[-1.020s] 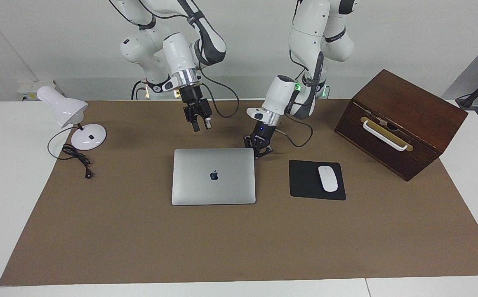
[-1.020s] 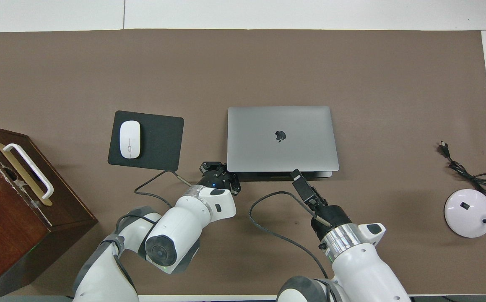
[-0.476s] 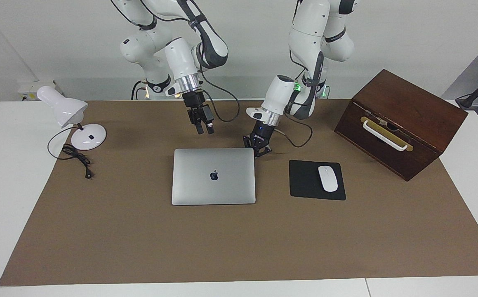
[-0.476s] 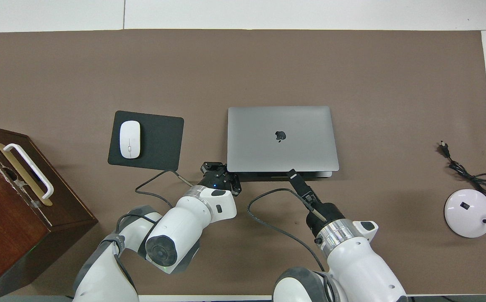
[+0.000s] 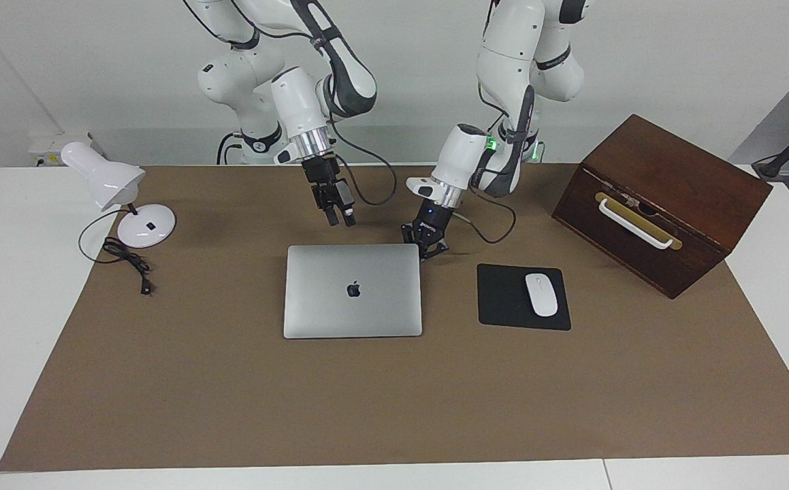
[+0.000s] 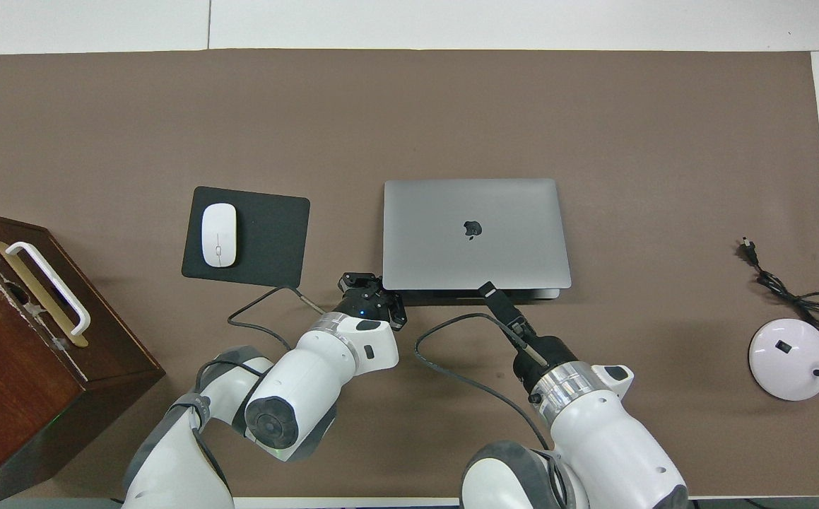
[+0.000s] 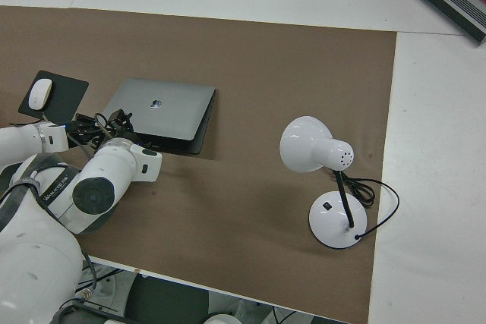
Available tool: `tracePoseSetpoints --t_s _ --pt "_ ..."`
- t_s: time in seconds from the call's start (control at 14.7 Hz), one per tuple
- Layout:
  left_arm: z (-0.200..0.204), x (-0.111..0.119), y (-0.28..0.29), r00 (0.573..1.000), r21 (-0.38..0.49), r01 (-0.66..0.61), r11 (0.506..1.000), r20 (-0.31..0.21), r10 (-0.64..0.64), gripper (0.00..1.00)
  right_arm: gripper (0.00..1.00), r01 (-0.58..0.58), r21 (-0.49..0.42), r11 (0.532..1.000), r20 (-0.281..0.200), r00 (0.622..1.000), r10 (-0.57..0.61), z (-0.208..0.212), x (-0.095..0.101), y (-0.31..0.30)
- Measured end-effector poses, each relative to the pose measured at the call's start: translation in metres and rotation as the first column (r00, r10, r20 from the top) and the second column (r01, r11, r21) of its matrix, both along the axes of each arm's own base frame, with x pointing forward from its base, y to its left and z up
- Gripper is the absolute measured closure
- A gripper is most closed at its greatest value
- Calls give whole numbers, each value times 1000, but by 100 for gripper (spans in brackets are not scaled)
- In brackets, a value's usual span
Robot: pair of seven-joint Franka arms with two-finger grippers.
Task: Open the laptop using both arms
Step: 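Insert the right gripper fingertip under the laptop lid's front edge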
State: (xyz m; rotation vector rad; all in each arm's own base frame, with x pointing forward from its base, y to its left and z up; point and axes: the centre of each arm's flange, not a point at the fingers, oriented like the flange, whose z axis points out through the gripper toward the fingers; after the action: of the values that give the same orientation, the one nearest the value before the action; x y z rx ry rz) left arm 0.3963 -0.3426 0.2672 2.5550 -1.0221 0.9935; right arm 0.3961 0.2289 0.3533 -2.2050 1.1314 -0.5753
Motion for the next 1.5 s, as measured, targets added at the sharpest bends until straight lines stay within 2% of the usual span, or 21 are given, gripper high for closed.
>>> tracePoseSetpoints --t_s 0.27,0.88,1.16,1.5 --pt "0 0 0 1000 0 2 1000 1 -2 99 0 3 15 1000 -15 1000 -3 -2 19 -4" --pt "0 0 0 1000 1 2 1000 1 -2 99 0 3 7 1000 -46 999 -3 -17 37 -6" --pt "0 0 0 1000 1 2 1000 1 -2 99 0 -9 10 1000 -48 999 10 -18 35 3" --pt "0 0 0 1000 1 2 1000 1 -2 99 0 -8 37 999 -51 999 10 -16 16 28"
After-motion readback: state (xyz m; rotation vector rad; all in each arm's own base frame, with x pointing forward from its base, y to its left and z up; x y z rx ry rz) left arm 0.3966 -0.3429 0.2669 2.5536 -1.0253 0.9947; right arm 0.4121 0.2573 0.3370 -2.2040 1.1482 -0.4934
